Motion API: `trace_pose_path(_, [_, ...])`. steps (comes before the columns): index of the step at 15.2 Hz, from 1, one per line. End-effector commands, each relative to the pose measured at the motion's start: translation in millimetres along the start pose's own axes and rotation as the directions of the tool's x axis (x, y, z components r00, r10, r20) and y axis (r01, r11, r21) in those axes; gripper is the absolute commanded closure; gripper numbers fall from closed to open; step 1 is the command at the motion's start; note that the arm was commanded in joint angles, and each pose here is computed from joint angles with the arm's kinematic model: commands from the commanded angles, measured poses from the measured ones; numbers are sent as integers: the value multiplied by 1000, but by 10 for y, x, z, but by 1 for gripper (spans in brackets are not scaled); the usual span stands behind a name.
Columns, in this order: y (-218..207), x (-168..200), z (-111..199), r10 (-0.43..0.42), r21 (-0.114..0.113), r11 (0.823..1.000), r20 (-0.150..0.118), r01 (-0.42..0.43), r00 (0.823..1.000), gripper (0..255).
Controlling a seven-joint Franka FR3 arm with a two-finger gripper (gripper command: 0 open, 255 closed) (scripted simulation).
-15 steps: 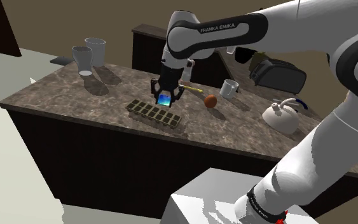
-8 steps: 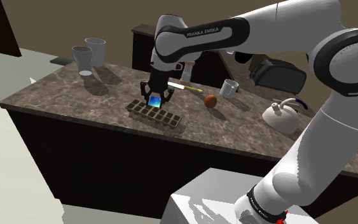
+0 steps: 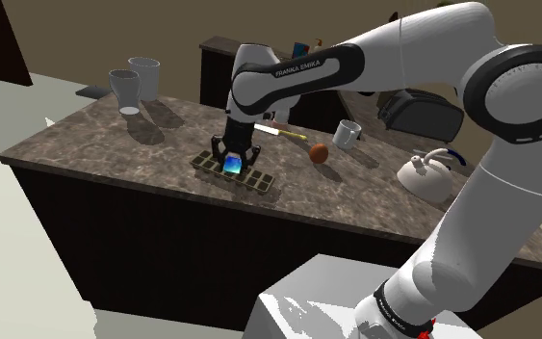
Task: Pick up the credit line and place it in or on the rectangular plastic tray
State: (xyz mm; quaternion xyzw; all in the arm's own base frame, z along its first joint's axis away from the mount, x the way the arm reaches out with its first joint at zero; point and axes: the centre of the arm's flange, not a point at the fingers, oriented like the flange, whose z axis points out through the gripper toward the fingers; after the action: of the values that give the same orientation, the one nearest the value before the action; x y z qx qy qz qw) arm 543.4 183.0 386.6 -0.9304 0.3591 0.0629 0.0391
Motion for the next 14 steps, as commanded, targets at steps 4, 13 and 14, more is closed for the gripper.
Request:
trace_pose_path(4, [10,34,192,0,0,1000,0,0,1000,255])
trace_pose_path(13, [2,33,190,0,0,1000,0,0,1000,0])
trace_pose_path(14, [3,34,190,0,0,1000,0,0,1000,0])
